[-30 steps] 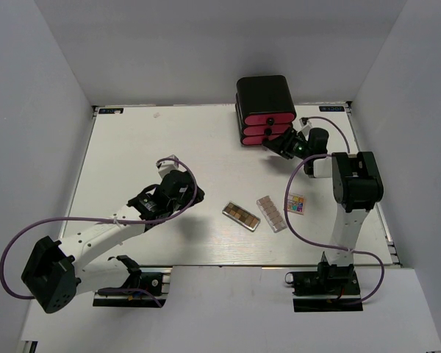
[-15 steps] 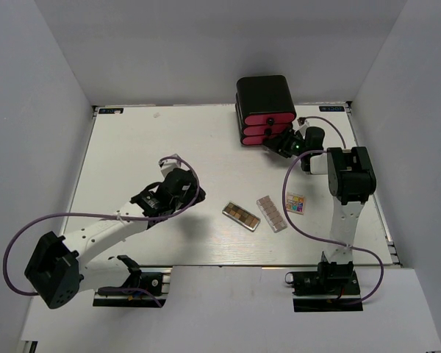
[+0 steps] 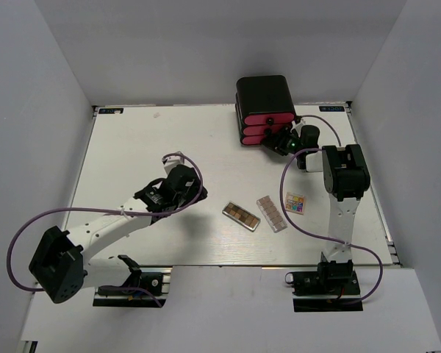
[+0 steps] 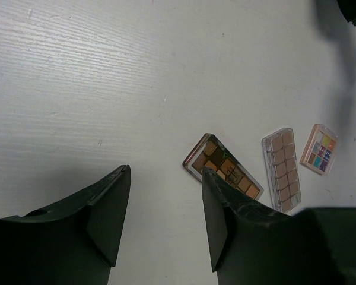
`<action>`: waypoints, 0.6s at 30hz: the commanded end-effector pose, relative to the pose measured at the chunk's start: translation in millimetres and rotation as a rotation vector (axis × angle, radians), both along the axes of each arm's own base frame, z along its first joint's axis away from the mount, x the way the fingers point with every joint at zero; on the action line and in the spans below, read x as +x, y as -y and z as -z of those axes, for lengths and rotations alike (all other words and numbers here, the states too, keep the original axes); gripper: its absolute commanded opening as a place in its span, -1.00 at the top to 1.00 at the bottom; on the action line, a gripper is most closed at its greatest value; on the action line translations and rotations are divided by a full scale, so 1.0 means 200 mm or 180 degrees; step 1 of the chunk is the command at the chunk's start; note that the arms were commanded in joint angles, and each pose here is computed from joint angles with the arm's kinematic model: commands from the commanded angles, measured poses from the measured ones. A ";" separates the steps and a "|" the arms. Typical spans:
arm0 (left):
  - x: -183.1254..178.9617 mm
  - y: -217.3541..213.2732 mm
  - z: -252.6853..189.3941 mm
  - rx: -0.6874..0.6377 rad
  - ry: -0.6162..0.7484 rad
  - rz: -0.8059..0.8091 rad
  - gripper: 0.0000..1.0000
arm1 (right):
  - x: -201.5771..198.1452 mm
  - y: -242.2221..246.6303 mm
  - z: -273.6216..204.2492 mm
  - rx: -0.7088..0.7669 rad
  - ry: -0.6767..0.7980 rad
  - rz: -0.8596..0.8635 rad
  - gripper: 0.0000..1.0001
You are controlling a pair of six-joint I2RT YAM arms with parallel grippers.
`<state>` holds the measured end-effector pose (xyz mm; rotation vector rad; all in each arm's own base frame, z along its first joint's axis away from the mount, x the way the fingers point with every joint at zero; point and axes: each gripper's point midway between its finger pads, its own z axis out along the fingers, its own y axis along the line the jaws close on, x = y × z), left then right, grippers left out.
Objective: Organize the makeup
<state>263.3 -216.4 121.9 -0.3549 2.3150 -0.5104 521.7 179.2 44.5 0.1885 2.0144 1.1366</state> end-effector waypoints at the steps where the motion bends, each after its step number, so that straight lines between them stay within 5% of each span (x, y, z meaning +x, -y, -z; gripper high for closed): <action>1: 0.02 0.04 -0.08 -0.0044 0.0078 0.0064 -0.23 | 0.07 -0.02 -0.08 -0.0016 0.0296 0.0017 0.27; 9: 0.03 0.06 -0.09 -0.0069 0.0091 0.0088 -0.23 | 0.02 0.00 -0.09 -0.0023 0.0347 -0.0013 0.56; 18: 0.04 0.13 -0.06 -0.0166 0.0089 0.0257 -0.23 | -0.33 0.03 -0.07 0.0026 0.0160 -0.0132 0.57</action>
